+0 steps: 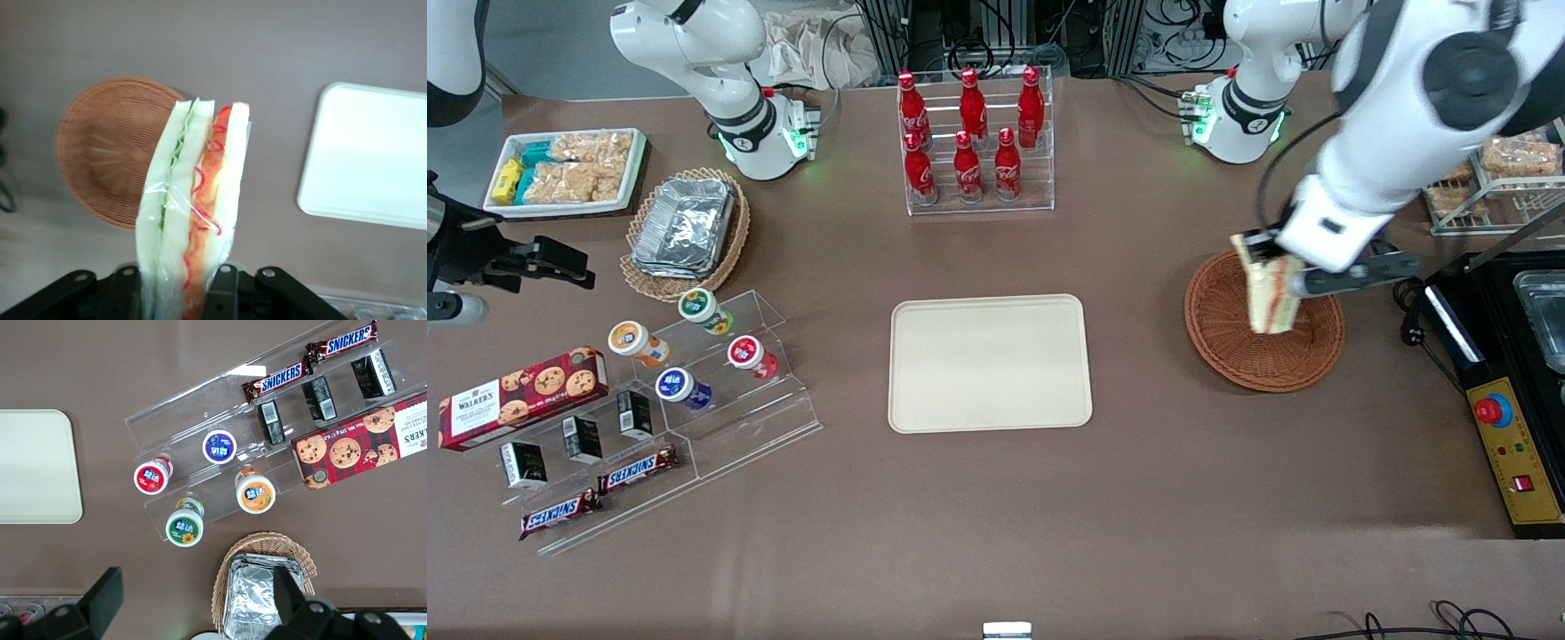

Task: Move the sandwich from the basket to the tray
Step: 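Carry the sandwich with the left gripper over the beige tray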

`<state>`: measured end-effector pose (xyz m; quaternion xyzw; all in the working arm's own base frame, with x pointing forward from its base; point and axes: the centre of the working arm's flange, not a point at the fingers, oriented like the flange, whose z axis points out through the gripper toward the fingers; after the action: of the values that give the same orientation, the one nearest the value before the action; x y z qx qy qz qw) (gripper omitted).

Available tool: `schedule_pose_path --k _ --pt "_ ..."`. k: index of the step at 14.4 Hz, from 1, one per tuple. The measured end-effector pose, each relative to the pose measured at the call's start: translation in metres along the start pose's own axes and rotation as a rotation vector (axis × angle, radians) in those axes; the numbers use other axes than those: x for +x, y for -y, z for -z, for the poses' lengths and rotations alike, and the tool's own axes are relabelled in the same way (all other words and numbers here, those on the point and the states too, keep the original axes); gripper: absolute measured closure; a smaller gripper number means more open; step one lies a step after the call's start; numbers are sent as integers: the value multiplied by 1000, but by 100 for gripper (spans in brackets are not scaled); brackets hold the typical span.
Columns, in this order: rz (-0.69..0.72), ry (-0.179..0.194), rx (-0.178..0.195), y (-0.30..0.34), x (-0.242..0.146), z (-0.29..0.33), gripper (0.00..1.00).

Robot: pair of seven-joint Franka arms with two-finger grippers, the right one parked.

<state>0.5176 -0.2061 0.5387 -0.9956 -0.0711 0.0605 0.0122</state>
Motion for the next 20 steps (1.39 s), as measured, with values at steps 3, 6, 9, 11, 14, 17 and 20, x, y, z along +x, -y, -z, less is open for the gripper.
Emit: schedule_pose_path --k 3,6,9,11,14,17,20 --pt "-52 12 -5 -84 -13 -43 75" --pt "-49 -2 -2 -142 -10 -107 75" --pt "-66 -40 -6 -178 6 -182 75" --pt "-55 -61 -11 -189 20 -230 75" --pt "-47 -64 -19 -203 23 -271 75" --pt "-48 -58 -22 -207 23 -281 75" --pt "-61 -56 -32 -215 17 -287 75"
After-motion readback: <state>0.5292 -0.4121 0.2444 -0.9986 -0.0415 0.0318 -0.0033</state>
